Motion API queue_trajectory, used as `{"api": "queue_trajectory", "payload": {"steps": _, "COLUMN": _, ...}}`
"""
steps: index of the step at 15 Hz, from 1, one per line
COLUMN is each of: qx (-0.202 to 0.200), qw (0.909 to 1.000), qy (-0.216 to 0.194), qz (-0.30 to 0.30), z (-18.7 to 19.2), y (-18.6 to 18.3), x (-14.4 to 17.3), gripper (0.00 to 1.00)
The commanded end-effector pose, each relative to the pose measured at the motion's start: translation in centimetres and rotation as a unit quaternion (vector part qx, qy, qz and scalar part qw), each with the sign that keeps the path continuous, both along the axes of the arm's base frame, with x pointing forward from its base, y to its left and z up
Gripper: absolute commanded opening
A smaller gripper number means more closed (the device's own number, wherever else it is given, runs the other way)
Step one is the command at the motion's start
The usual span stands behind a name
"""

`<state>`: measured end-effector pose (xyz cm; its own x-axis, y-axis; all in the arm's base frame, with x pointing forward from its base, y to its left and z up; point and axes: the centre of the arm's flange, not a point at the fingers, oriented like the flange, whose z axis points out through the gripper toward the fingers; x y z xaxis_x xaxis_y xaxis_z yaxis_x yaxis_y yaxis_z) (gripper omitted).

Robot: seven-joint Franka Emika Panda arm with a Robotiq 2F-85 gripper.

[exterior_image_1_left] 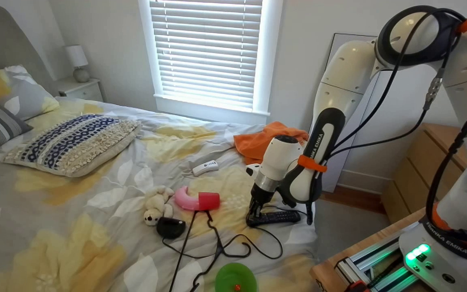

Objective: Press a button on the black remote

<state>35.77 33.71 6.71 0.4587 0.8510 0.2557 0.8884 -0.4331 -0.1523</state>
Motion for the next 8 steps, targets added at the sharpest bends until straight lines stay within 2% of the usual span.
{"api": "queue_trajectory", "payload": {"steps": 1, "qx": -0.002, "qw": 0.9999, "qy": -0.009, "qz": 0.004, "z": -1.58, "y": 0.34, "x": 0.4, "gripper": 0.0}}
{"api": "queue_trajectory", "payload": {"steps": 8, "qx": -0.013, "qw": 0.9998, "qy": -0.014, "qz": 0.002, "z": -1.74, "y": -0.01, "x": 0.74, "gripper": 0.0}}
